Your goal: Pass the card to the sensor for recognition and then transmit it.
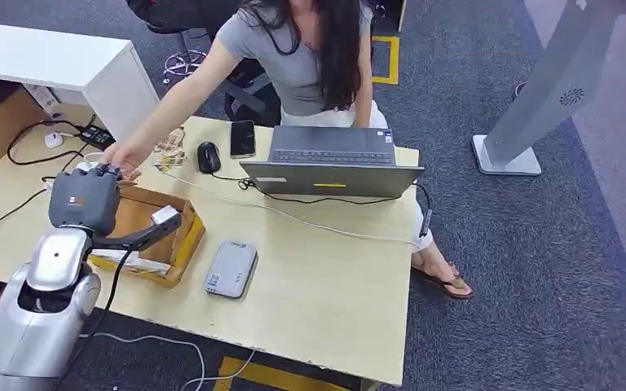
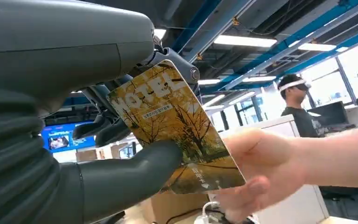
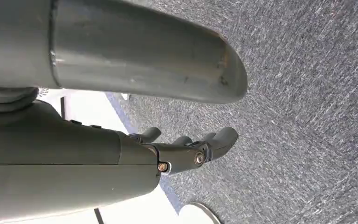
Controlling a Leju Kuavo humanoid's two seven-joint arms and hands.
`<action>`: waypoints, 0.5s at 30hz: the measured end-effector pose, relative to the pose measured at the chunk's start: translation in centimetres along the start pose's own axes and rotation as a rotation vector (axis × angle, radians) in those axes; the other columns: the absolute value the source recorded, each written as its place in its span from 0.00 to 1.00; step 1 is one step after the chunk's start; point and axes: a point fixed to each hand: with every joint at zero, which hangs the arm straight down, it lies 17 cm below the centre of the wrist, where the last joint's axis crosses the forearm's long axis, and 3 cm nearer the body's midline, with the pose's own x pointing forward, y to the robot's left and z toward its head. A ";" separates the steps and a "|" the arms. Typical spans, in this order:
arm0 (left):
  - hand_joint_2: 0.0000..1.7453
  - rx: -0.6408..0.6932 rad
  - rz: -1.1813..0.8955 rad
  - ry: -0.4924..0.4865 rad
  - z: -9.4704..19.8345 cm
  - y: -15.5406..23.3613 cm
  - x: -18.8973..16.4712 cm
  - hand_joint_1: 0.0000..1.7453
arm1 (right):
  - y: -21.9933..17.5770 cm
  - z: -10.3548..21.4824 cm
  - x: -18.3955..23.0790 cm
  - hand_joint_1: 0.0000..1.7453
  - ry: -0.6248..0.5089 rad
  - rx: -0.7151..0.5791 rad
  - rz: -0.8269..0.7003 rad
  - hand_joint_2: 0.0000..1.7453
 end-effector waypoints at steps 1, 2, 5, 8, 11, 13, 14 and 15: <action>1.00 0.000 0.001 -0.002 0.0 0.0 0.1 1.00 | 0.0 0.0 0.0 0.00 0.000 0.000 0.000 0.00; 1.00 -0.001 0.001 -0.003 0.0 -0.1 0.1 1.00 | 0.0 0.0 0.0 0.00 0.000 0.001 0.000 0.00; 1.00 -0.001 0.006 -0.007 0.1 -0.2 0.3 1.00 | 0.1 0.0 0.0 0.00 0.000 0.001 0.000 0.00; 1.00 0.004 0.017 -0.031 0.1 -0.1 1.1 1.00 | -0.1 0.0 0.1 0.00 -0.004 -0.007 -0.001 0.00; 1.00 0.004 0.043 -0.072 0.6 -0.2 2.7 1.00 | -0.1 0.0 0.1 0.00 -0.007 -0.010 -0.002 0.00; 1.00 0.002 0.067 -0.097 1.1 -0.4 4.0 1.00 | -0.1 0.0 0.2 0.00 -0.011 -0.012 -0.002 0.00; 1.00 -0.003 0.082 -0.103 1.4 -0.6 4.7 1.00 | -0.1 0.0 0.3 0.00 -0.015 -0.014 -0.002 0.00; 1.00 -0.006 0.095 -0.110 1.7 -0.7 5.2 1.00 | -0.1 0.0 0.3 0.00 -0.017 -0.015 -0.002 0.00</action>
